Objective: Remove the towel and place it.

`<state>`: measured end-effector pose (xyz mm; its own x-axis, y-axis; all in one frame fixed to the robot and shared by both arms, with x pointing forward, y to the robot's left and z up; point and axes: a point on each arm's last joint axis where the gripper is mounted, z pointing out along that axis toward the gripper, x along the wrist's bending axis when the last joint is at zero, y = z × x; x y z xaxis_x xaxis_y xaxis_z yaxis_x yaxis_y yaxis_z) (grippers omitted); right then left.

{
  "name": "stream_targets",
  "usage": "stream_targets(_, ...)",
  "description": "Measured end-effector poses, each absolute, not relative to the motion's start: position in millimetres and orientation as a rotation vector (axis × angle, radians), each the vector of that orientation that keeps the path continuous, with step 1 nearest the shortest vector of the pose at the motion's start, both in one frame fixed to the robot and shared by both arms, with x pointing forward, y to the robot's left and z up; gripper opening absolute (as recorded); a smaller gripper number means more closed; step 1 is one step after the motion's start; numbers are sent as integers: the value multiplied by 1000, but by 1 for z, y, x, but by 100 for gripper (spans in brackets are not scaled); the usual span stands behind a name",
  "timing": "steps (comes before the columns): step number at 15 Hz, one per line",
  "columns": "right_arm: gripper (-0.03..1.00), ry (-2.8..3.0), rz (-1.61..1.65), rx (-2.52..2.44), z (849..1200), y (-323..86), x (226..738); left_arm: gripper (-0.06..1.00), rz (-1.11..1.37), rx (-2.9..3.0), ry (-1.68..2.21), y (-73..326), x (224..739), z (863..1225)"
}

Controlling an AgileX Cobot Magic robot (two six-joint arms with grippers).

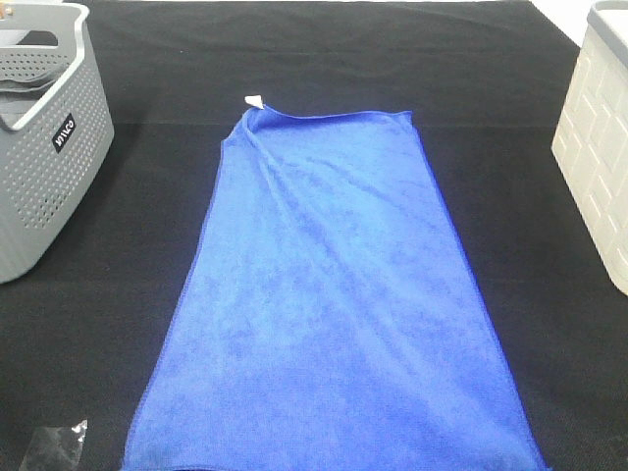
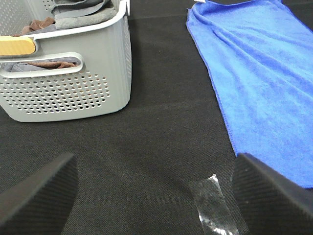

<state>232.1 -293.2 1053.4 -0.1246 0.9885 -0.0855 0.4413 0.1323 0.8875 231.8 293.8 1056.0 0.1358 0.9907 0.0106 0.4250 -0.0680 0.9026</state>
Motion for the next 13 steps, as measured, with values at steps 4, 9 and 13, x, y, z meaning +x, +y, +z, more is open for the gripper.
stream_targets(4, 78, 1675, 941, 1401, 1053, -293, 232, 80, 911, 1599, 1426, 293, 232, 1056)
stream_targets(9, 78, 1675, 941, 1401, 1053, -293, 232, 80, 937, 1570, 1469, 293, 232, 1056)
stream_targets(13, 78, 1675, 941, 1401, 1053, -293, 232, 80, 937, 1570, 1469, 293, 232, 1056)
